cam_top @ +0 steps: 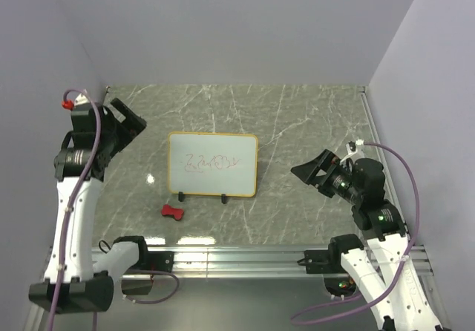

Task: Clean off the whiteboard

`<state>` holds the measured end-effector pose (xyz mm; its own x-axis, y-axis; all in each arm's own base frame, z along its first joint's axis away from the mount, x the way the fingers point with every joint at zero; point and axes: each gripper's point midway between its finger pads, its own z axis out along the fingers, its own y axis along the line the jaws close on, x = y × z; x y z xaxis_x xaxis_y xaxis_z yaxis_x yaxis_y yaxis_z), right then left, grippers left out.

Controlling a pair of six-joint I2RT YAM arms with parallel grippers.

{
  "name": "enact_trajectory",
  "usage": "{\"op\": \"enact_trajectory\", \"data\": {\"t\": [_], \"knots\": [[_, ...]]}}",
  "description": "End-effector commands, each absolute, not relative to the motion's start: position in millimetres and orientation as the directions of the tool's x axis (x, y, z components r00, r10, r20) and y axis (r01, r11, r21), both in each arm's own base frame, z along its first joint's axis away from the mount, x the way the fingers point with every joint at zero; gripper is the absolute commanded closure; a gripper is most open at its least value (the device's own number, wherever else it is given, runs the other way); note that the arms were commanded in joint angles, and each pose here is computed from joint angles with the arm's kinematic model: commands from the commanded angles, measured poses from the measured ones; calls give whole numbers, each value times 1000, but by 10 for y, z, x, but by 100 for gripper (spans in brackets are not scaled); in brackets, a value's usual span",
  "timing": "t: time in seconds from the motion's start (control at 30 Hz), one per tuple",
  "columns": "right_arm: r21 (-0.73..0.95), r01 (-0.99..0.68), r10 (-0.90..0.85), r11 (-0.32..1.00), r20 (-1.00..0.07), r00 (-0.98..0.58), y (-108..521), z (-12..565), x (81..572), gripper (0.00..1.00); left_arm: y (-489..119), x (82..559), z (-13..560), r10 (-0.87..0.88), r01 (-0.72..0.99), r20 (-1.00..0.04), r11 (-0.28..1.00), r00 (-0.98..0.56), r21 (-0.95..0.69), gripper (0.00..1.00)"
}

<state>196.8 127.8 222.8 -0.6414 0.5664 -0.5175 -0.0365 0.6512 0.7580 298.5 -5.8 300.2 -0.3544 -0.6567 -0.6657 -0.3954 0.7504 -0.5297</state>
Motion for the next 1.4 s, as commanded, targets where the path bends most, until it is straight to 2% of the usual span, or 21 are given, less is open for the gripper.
{"op": "enact_trajectory", "data": {"t": [0.0, 0.1, 0.2, 0.4, 0.53, 0.7, 0.9, 1.13, 1.37], "knots": [[761, -91, 538, 642, -531, -655, 1354, 2362, 1977, 1, -18, 2587, 2746, -644, -465, -651, 756, -402, -461, 0], [715, -124, 498, 688, -589, -637, 1318, 2569, 1983, 1, -45, 2321, 2248, -685, -571, -548, 719, -480, -397, 0], [656, -140, 449, 742, -640, -624, 1273, 2698, 2013, 1, -110, 2080, 1925, -734, -674, -488, 657, -472, -337, 1], [679, -114, 438, 726, -583, -684, 1362, 2518, 2031, 5, -325, 1893, 1665, -770, -716, -416, 622, -485, -318, 2], [704, -128, 424, 698, -552, -718, 1467, 2380, 2028, 7, -573, 1789, 1451, -744, -689, -373, 662, -554, -295, 3], [672, -140, 389, 727, -571, -723, 1468, 2374, 2038, 7, -818, 1611, 1151, -739, -711, -311, 667, -597, -220, 5], [663, -151, 378, 733, -582, -720, 1454, 2375, 1977, 7, -1161, 1497, 824, -710, -697, -287, 698, -643, -163, 4], [633, -138, 353, 762, -585, -730, 1380, 2293, 1855, 8, -1065, 1439, 529, -750, -746, -292, 648, -593, -150, 12], [625, -142, 336, 768, -581, -741, 1373, 2260, 1795, 8, -1042, 1510, 330, -731, -738, -315, 664, -605, -123, 12]]}}
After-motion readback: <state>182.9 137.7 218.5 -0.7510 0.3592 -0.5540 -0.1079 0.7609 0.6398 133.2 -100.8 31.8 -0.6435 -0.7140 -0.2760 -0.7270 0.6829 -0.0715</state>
